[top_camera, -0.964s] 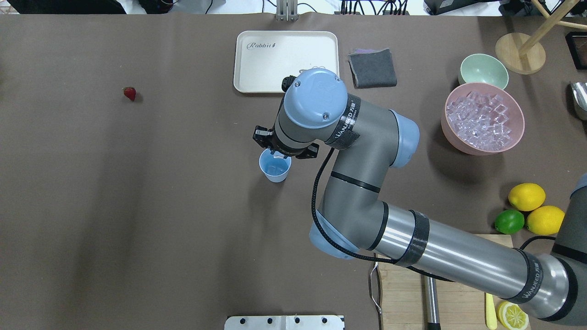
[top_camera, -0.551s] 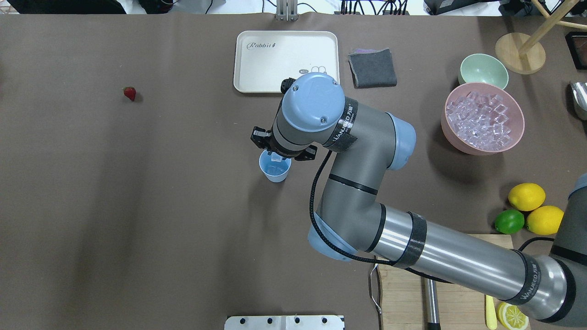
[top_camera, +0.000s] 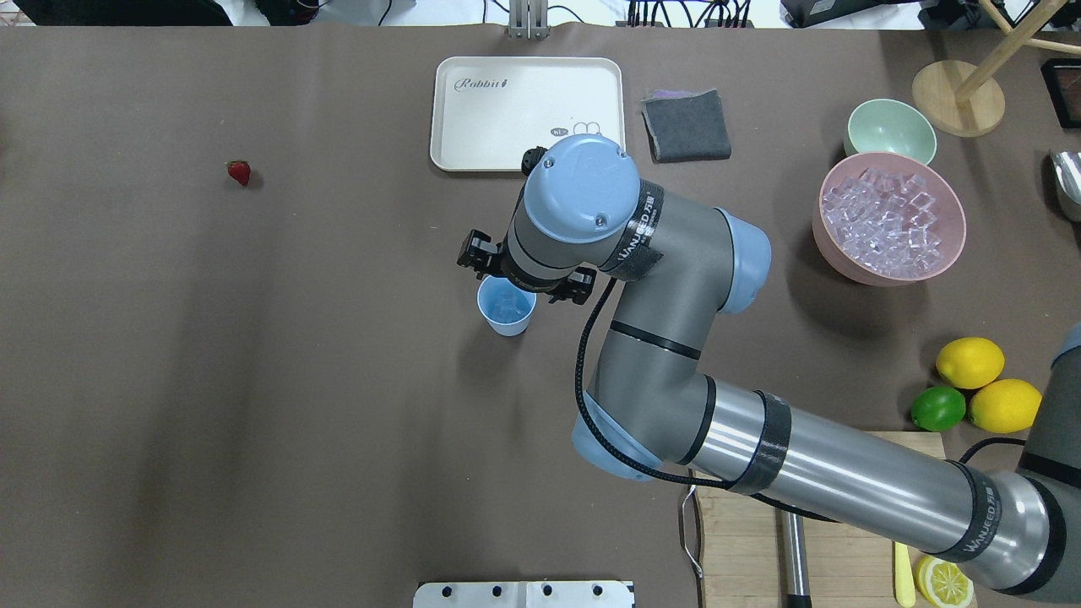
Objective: Put ice and strawberries in cup
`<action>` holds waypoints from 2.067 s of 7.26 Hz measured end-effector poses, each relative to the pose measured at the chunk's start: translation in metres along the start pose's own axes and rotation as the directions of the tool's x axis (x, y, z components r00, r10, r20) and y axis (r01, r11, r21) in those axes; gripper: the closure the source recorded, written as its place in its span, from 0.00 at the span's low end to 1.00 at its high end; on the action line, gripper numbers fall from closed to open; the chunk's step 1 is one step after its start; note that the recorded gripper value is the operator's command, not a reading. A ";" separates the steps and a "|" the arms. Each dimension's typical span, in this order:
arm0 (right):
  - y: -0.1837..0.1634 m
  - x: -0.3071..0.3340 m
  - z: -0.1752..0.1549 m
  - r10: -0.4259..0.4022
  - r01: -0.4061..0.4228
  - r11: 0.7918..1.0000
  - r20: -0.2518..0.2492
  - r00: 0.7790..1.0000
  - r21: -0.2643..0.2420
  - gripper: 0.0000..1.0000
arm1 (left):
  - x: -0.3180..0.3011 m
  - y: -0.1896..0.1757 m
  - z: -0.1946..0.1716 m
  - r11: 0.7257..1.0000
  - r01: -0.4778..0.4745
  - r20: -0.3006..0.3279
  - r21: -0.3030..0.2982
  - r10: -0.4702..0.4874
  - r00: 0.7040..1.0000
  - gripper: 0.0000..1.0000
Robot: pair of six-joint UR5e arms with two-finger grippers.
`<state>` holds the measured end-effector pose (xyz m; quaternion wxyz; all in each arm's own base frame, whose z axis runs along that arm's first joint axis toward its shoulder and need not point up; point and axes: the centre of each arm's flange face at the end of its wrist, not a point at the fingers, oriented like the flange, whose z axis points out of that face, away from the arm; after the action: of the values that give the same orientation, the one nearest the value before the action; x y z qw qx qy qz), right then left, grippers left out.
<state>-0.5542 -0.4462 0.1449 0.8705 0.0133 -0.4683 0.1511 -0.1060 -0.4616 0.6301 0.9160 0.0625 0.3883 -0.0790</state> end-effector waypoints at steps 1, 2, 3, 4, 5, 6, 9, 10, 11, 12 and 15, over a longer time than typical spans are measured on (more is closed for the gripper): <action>-0.010 0.019 0.000 -0.011 0.011 1.000 -0.013 1.000 -0.008 0.00 | -0.002 0.003 0.001 1.000 -0.009 -0.002 0.010 0.009 1.000 0.02; -0.022 0.048 -0.003 -0.034 0.033 0.999 -0.037 0.999 -0.017 0.00 | -0.003 0.005 0.003 1.000 -0.014 -0.003 0.015 0.014 1.000 0.02; -0.031 0.070 -0.013 -0.065 0.063 0.998 -0.073 0.995 -0.023 0.00 | -0.003 0.004 0.004 1.000 -0.017 -0.004 0.016 0.017 1.000 0.02; -0.040 0.083 -0.027 -0.104 0.101 0.994 -0.116 0.988 -0.029 0.00 | -0.003 0.003 0.004 1.000 -0.018 -0.005 0.017 0.018 1.000 0.02; -0.055 0.095 -0.042 -0.143 0.139 0.990 -0.144 0.979 -0.036 0.00 | -0.003 0.002 0.004 1.000 -0.018 -0.005 0.017 0.018 1.000 0.02; -0.074 0.112 -0.054 -0.166 0.161 0.986 -0.157 0.973 -0.045 0.00 | -0.004 0.002 0.005 1.000 -0.017 -0.005 0.016 0.017 1.000 0.02; -0.128 0.189 -0.076 -0.226 0.221 0.974 -0.203 0.953 -0.048 0.00 | -0.003 0.001 0.004 1.000 -0.015 -0.005 0.017 0.015 1.000 0.02; -0.141 0.216 -0.085 -0.221 0.218 0.975 -0.218 0.951 -0.038 0.00 | -0.002 0.001 0.003 1.000 -0.017 -0.005 0.020 0.017 1.000 0.02; -0.153 0.250 -0.095 -0.241 0.239 0.970 -0.238 0.941 -0.036 0.00 | -0.001 0.001 0.002 1.000 -0.019 -0.005 0.022 0.019 1.000 0.02; -0.166 0.287 -0.106 -0.279 0.276 0.960 -0.257 0.925 -0.048 0.00 | 0.000 0.000 0.001 1.000 -0.020 -0.006 0.023 0.020 1.000 0.02; -0.209 0.397 -0.147 -0.339 0.323 0.941 -0.270 0.901 -0.103 0.00 | 0.001 0.001 0.000 0.999 -0.023 -0.006 0.025 0.023 1.000 0.02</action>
<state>-0.1726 -0.5221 0.4127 0.9415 0.0465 -0.3335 -0.0119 -0.1051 -0.4610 0.6295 0.9147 0.0788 0.3895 -0.0732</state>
